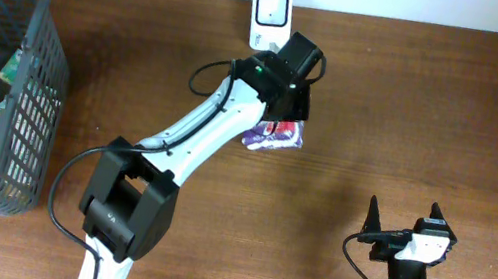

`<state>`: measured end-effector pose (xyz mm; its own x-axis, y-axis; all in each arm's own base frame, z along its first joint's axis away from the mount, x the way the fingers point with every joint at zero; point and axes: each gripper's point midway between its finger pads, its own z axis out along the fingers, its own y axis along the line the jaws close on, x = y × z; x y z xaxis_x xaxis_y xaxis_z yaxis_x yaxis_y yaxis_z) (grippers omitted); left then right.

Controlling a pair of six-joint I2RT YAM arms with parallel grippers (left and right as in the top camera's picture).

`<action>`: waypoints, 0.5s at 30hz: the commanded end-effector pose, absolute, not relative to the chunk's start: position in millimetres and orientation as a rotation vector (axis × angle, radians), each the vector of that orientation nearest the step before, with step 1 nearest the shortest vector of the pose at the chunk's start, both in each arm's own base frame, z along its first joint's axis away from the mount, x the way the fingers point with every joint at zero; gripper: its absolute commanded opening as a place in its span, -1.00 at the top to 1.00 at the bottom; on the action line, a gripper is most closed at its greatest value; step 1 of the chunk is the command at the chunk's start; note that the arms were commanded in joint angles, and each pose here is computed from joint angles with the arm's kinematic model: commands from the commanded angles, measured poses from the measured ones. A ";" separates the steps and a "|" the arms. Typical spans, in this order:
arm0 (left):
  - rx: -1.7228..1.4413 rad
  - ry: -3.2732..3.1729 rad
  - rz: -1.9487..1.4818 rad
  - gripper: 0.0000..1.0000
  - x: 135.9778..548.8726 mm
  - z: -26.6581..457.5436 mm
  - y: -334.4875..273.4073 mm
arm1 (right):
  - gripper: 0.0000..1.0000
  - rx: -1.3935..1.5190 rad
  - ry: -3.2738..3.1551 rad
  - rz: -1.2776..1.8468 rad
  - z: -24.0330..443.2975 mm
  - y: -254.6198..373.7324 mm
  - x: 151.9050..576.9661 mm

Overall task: Scan the item barcode
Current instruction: 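Carry the red-purple package out and set it on the table centre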

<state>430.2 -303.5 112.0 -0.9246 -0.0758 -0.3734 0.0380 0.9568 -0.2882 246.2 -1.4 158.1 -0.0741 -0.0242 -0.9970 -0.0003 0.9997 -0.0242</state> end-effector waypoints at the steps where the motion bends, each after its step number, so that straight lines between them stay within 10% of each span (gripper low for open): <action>1: -0.023 2.705 -0.382 -0.16 428.0 113.2 -308.5 | -0.98 -0.014 1.651 -0.019 155.3 -1.2 246.0; 10: 0.127 2.371 -0.373 -0.42 439.9 321.8 -241.6 | -0.97 -0.014 1.650 -0.019 155.4 -1.2 246.0; 12: 0.028 2.207 -0.080 -0.98 444.6 385.7 -133.5 | -0.97 -0.014 1.651 -0.019 155.3 -1.2 246.0; 15: -0.337 2.138 0.156 -0.98 423.5 417.4 16.8 | -0.97 -0.014 1.650 -0.019 155.4 -1.2 246.0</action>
